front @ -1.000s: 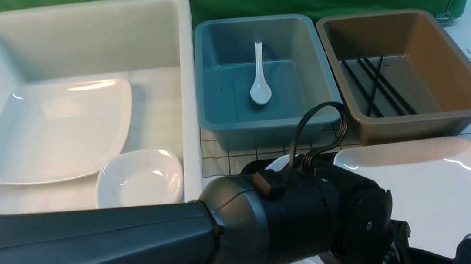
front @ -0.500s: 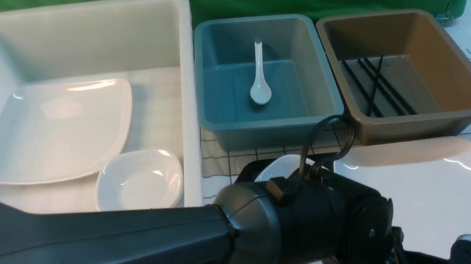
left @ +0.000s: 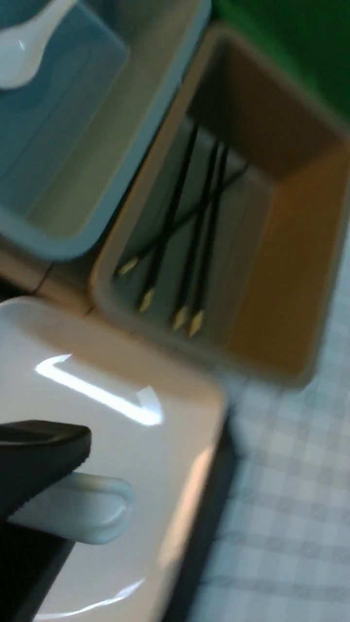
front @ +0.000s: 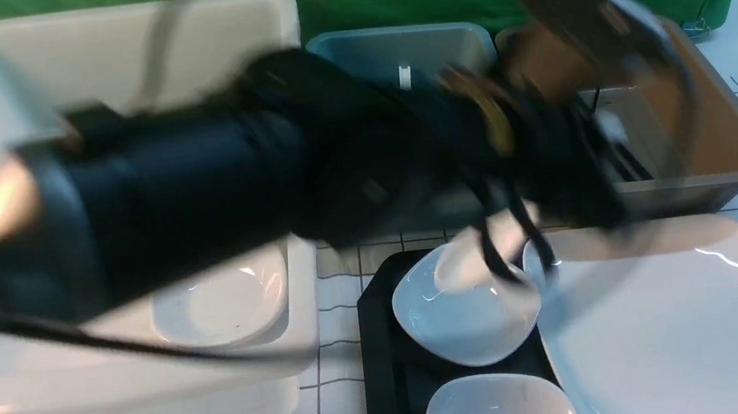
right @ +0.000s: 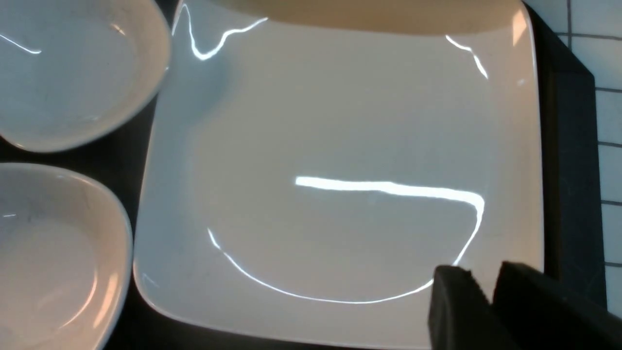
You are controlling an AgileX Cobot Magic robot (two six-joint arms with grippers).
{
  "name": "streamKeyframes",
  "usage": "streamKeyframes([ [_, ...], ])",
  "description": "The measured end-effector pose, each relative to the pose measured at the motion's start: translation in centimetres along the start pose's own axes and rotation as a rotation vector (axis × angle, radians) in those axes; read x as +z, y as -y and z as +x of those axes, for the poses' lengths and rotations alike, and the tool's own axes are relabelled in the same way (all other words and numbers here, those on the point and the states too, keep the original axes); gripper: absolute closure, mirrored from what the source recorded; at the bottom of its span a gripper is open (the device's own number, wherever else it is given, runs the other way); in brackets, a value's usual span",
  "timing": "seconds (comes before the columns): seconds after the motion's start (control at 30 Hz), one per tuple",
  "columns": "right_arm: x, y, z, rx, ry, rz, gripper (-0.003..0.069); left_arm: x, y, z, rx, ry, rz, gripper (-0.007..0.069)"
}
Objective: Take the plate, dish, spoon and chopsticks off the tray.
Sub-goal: Use the left arm to put the soup spoon into the small storage box in the middle
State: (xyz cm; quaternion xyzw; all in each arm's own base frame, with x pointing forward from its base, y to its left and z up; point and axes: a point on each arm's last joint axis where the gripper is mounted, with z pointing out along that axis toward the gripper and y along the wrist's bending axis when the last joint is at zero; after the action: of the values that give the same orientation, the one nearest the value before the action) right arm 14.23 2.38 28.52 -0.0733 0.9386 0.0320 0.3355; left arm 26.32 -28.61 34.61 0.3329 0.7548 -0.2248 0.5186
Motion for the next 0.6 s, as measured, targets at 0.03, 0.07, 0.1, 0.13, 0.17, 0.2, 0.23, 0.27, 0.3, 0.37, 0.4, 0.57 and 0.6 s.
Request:
streamKeyframes([
  [0.03,0.0,0.0,0.0,0.0,0.0,0.0,0.0519,-0.2,-2.0,-0.7,-0.152,0.078,-0.042,0.0547],
  [0.07,0.0,0.0,0.0,0.0,0.0,0.0,0.0519,-0.4,-3.6,-1.2,-0.243,0.138,-0.072,0.0547],
  [0.1,0.0,0.0,0.0,0.0,0.0,0.0,0.0517,-0.4,-5.6,-1.5,-0.339,0.204,-0.106,0.0547],
  [0.13,0.0,0.0,0.0,0.0,0.0,0.0,0.0517,-0.5,-7.3,-1.6,-0.422,0.257,-0.137,0.0547],
  [0.17,0.0,0.0,0.0,0.0,0.0,0.0,0.0515,-0.4,-8.6,-1.5,-0.481,0.293,-0.159,0.0547],
  [0.2,0.0,0.0,0.0,0.0,0.0,0.0,0.0514,-0.3,-10.6,-1.4,-0.555,0.359,-0.19,0.0547],
  [0.23,0.0,0.0,0.0,0.0,0.0,0.0,0.0514,-0.1,-10.6,-1.3,-0.563,0.356,-0.189,0.0547],
  [0.27,0.0,0.0,0.0,0.0,0.001,0.0,0.0513,0.1,-11.8,-1.0,-0.602,0.399,-0.205,0.0547],
  [0.3,0.0,0.0,0.0,0.0,0.004,0.0,0.0512,0.6,-13.2,-0.6,-0.627,0.464,-0.223,0.0547],
  [0.37,0.0,0.0,0.0,0.0,0.004,0.0,0.0509,1.4,-14.4,0.0,-0.619,0.518,-0.233,0.0547],
  [0.4,0.0,0.0,0.0,0.0,0.004,0.0,0.0506,2.1,-15.1,0.7,-0.612,0.54,-0.24,0.0547],
  [0.57,0.0,0.0,0.0,0.0,0.004,0.0,0.0503,4.3,-16.8,2.4,-0.649,0.558,-0.251,0.0547],
  [0.6,0.0,0.0,0.0,0.0,0.004,0.0,0.0503,4.7,-16.9,2.6,-0.661,0.556,-0.249,0.0547],
])
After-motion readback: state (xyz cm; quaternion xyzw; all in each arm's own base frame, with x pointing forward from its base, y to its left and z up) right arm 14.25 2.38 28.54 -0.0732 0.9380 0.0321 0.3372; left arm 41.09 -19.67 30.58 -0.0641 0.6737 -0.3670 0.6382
